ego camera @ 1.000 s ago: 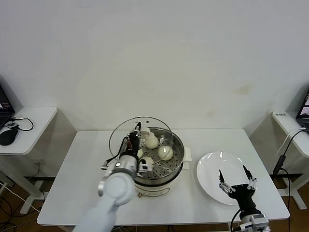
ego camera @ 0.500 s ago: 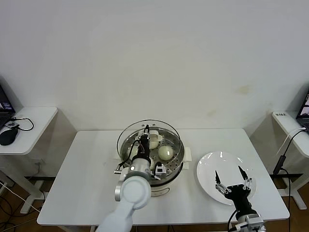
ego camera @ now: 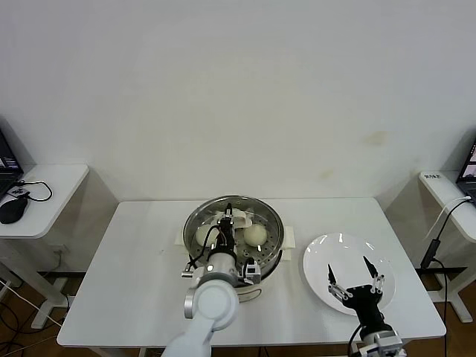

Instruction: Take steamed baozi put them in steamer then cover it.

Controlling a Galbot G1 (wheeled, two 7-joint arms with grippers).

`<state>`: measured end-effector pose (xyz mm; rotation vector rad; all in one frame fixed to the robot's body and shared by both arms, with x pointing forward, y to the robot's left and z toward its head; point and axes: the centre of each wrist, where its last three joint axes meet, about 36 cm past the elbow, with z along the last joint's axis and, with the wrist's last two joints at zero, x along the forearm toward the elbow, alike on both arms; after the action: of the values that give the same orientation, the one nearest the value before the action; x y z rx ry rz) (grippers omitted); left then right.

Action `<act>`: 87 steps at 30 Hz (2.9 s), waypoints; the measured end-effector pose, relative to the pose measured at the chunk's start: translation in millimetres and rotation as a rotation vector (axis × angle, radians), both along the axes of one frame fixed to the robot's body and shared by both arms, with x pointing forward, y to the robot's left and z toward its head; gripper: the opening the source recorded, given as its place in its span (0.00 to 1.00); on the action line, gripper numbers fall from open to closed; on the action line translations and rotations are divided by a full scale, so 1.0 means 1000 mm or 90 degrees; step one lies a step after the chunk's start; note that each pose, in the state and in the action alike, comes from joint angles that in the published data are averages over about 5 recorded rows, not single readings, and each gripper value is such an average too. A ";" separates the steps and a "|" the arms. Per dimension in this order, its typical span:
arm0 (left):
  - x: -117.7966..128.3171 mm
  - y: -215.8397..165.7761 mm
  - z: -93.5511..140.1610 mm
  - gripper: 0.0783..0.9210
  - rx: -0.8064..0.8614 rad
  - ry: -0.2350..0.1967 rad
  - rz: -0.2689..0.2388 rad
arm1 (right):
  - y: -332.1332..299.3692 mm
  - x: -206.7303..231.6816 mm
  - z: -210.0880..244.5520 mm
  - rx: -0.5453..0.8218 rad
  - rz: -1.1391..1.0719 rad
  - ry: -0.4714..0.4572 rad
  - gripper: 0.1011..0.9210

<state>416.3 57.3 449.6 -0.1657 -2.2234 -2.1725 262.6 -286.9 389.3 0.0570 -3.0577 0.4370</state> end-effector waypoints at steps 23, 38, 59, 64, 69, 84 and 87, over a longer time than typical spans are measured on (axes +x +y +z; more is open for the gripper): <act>0.005 -0.009 -0.006 0.07 0.004 0.002 0.001 | 0.002 0.001 -0.001 0.001 0.008 0.000 0.88; 0.004 -0.008 -0.010 0.18 0.003 -0.002 -0.002 | 0.003 0.000 -0.002 0.001 0.012 0.000 0.88; -0.048 0.013 0.009 0.86 -0.043 -0.022 -0.059 | 0.009 -0.007 -0.002 0.000 0.017 0.007 0.88; -0.071 0.032 0.021 0.88 -0.081 -0.033 -0.074 | 0.005 -0.009 -0.005 -0.001 0.015 0.013 0.88; -0.097 0.058 0.031 0.88 -0.166 -0.039 -0.079 | 0.000 -0.011 -0.009 0.000 0.015 0.019 0.88; -0.133 0.186 0.020 0.88 -0.593 -0.051 0.024 | -0.001 -0.021 -0.013 0.008 0.026 0.047 0.88; -0.142 0.202 0.012 0.88 -0.676 -0.042 0.046 | -0.002 -0.025 -0.013 0.007 0.028 0.055 0.88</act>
<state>274.4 259.7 461.4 -0.0199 -3.0747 -0.7625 237.6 -289.0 376.3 0.1396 -2.9796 0.4086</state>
